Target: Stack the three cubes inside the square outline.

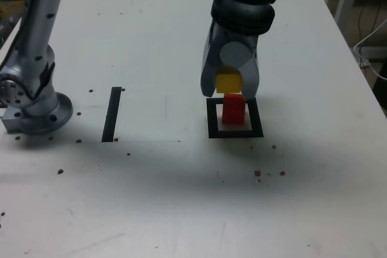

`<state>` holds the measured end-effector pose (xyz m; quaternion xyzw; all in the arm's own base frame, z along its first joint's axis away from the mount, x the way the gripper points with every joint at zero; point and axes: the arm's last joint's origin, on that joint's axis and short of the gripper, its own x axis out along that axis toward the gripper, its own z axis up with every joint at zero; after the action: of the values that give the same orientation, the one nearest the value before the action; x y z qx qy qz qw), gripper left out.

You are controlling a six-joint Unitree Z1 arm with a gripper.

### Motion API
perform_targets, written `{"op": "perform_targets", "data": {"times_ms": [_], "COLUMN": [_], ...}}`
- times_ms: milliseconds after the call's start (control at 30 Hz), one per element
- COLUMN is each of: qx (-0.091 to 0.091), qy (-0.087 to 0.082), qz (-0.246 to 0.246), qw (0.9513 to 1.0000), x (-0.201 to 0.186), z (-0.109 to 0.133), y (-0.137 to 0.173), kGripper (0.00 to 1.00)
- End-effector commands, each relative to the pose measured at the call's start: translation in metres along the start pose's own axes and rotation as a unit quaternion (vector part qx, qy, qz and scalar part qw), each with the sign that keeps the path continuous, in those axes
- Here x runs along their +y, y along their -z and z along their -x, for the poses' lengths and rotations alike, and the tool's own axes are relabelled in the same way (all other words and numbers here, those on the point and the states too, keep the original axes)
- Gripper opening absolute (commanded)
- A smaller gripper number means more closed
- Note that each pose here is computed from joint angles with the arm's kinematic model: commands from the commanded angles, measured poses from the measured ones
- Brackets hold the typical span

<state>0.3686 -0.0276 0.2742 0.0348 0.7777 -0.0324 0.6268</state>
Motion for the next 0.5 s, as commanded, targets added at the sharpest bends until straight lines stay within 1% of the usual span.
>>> {"op": "perform_targets", "data": {"times_ms": [0, 167, 467], "qx": [0.001, 0.0, 0.003], "qy": [0.001, 0.002, 0.003], "qz": [-0.005, -0.018, -0.027], "qw": [1.0, 0.9998, 0.9996], "x": [-0.0003, -0.0003, -0.0003], "z": [-0.0018, -0.0035, -0.006], "y": [-0.0032, -0.0074, -0.0116], "kGripper": [0.28, 0.28, 0.28]}}
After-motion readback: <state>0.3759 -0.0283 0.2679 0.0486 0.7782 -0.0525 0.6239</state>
